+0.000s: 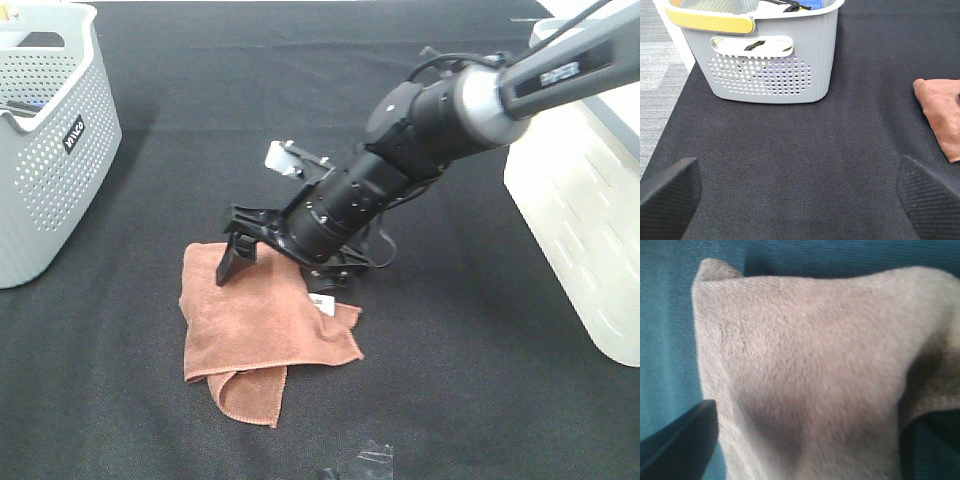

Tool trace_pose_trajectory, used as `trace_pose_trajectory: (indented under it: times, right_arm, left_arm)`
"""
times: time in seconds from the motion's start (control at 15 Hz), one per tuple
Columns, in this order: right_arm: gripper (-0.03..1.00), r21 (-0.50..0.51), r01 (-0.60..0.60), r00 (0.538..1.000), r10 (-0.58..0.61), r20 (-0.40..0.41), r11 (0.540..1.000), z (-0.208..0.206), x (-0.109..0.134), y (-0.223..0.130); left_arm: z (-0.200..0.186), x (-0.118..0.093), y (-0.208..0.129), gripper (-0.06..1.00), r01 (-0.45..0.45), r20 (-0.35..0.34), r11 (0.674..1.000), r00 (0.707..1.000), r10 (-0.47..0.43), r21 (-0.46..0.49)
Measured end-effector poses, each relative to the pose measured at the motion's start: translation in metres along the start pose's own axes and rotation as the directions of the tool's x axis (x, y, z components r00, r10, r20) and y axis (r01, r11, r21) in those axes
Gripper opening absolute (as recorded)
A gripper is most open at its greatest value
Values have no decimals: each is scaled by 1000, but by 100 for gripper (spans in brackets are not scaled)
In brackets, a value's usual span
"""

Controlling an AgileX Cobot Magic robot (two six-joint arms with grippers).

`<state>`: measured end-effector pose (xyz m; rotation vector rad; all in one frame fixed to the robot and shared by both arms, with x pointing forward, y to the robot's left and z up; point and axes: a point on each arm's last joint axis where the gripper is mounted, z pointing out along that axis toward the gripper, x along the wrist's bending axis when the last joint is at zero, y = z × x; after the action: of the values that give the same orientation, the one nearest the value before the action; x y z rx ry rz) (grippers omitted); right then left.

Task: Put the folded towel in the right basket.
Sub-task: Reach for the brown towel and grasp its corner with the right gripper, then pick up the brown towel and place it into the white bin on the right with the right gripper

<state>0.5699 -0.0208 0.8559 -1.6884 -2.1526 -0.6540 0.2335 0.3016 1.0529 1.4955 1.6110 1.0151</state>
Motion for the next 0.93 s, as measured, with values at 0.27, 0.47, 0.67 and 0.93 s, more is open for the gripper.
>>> trace_pose_trajectory:
  times: [0.27, 0.47, 0.67, 0.93]
  right_arm:
    - [41, 23, -6, 1000, 6, -12, 1000, 10, 2, 3]
    - [27, 40, -3, 1000, 4, -17, 999, 13, 2, 4]
    - [27, 41, -3, 1000, 4, -18, 999, 13, 2, 4]
    - [27, 73, 50, 999, -49, -23, 996, 3, 12, 4]
  left_arm:
    - [0, 0, 0, 99, 0, 0, 1000, 1000, 0, 0]
    - [0, 0, 0, 99, 0, 0, 1000, 1000, 0, 0]
    - [0, 0, 0, 99, 0, 0, 1000, 1000, 0, 0]
    - [0, 0, 0, 99, 0, 0, 1000, 1000, 0, 0]
